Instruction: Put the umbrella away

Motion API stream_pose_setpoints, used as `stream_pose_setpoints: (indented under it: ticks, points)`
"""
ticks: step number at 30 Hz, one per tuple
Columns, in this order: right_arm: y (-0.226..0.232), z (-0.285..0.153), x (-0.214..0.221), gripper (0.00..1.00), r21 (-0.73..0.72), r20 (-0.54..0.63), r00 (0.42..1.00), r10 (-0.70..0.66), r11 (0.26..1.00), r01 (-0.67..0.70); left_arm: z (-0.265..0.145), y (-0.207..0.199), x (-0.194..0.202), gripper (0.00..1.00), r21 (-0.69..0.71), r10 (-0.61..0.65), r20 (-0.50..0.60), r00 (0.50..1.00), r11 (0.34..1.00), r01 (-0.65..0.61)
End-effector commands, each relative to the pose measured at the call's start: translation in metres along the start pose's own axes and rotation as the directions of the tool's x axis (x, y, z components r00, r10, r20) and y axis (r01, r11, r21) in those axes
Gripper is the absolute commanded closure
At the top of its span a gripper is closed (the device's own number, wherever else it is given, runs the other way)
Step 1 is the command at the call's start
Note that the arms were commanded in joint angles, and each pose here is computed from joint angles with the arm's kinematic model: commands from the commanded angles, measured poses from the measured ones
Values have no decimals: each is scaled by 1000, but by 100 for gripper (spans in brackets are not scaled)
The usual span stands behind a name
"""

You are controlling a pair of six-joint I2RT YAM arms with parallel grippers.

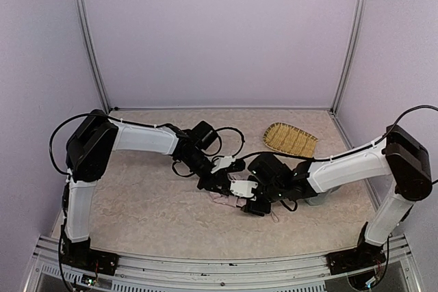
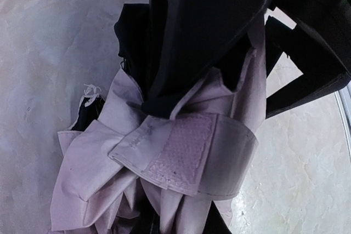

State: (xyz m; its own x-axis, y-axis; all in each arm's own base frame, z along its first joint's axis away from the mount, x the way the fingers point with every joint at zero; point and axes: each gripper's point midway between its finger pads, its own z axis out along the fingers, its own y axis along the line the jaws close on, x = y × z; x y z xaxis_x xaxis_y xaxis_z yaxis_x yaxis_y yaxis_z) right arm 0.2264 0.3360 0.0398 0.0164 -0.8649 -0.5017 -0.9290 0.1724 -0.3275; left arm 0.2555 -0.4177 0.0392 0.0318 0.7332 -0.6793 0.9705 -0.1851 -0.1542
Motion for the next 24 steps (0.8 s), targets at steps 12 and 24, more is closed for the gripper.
stream_pose_setpoints:
  ticks: [12, 24]
  points:
    - [30, 27, 79, 100, -92, -354, 935, -36, 996, 4, -18, -10, 53, 54, -60, -43, -84, 996, 997, 38]
    - [-21, 4, 6, 100, -53, -92, 988, 120, 991, -125, -230, 24, -63, 1, -787, 298, 512, 806, 539, 301]
